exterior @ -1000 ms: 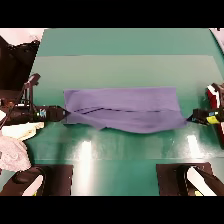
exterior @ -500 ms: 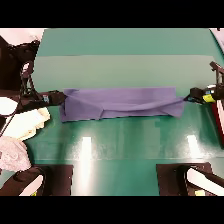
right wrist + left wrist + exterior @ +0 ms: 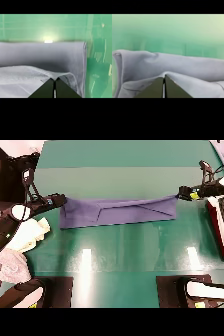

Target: Fold the shirts.

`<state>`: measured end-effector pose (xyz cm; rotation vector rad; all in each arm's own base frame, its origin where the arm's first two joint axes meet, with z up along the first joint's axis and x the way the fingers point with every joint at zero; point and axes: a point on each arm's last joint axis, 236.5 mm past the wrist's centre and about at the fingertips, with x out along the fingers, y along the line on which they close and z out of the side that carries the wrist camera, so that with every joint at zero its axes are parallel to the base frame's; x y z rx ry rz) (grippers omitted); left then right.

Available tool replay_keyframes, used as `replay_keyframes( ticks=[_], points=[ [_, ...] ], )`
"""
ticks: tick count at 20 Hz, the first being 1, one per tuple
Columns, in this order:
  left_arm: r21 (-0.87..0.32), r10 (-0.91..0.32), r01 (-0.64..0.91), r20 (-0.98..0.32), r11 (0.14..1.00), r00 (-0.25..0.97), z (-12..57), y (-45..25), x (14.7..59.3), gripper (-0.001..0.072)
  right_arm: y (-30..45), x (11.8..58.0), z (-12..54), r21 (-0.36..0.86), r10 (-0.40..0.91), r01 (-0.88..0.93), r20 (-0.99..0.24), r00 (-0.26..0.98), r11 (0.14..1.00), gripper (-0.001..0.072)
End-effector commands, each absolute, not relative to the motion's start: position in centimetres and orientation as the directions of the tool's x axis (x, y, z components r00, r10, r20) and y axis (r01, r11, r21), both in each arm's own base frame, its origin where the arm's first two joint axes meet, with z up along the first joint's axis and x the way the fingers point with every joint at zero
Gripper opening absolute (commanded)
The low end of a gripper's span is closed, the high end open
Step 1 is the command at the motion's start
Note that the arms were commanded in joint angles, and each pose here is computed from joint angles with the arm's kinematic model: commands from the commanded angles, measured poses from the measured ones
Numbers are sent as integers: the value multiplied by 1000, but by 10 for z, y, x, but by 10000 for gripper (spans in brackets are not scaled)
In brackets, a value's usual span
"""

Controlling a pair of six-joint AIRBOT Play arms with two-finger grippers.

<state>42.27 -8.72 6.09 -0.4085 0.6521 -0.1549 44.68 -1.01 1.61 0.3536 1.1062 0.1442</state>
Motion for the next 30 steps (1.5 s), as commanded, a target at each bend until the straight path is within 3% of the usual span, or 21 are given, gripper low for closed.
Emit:
replay_keyframes(
  ticks=[1, 2, 3, 7, 8, 9, 10, 13, 16, 19, 22, 24, 26, 27, 30],
  points=[
    [-429, -237, -14, -527, 903, 816, 63, -81, 434, 39, -6, 464, 5, 377, 310, 68, -840, 445, 924, 296],
    [-443, -234, -27, -522, 896, 820, 64, -80, 435, 284, 0, 466, 5, 413, 344, 73, -832, 434, 908, 506],
    [-458, -231, -40, -519, 888, 823, 64, -79, 436, 401, 2, 468, 7, 445, 375, 77, -825, 424, 892, 527],
    [-466, -270, -24, -554, 884, 787, 66, -89, 430, 401, -9, 451, 16, 501, 462, 66, -836, 296, 863, 540],
    [-467, -290, -19, -580, 884, 761, 63, -93, 425, 398, -15, 439, 11, 514, 486, 67, -840, 242, 855, 545],
    [-468, -307, -16, -607, 884, 733, 58, -98, 419, 263, -21, 430, 4, 527, 505, 83, -840, 198, 846, 641],
    [-468, -325, -14, -637, 884, 699, 52, -102, 411, 17, -26, 421, -6, 544, 528, 99, -835, 154, 833, 692],
    [-449, -371, 16, -717, 893, 590, 33, -113, 385, 25, -38, 405, -40, 580, 577, 167, -813, 72, 797, 692],
    [-452, -396, 18, -761, 892, 515, 22, -119, 367, 24, -28, 406, -63, 666, 665, 194, -743, 76, 721, 687],
    [-454, -400, 17, -765, 891, 505, 21, -119, 365, 24, -13, 414, -73, 708, 707, 189, -702, 84, 681, 654],
    [-463, -407, 13, -766, 886, 498, 21, -121, 363, 24, 5, 424, -77, 702, 697, 137, -711, 86, 699, 573],
    [-486, -425, 6, -757, 874, 496, 23, -125, 363, 23, 18, 427, -75, 712, 707, 87, -702, 84, 697, 366],
    [-514, -447, 0, -746, 858, 494, 26, -131, 363, 23, 31, 429, -68, 736, 732, 25, -676, 81, 677, 64],
    [-527, -459, 0, -740, 850, 491, 29, -134, 364, 23, 34, 433, -60, 748, 745, -7, -660, 99, 663, 17],
    [-537, -488, 29, -742, 843, 459, 43, -144, 375, 23, 43, 448, -19, 776, 771, -63, -607, 194, 627, 16]
  ],
)
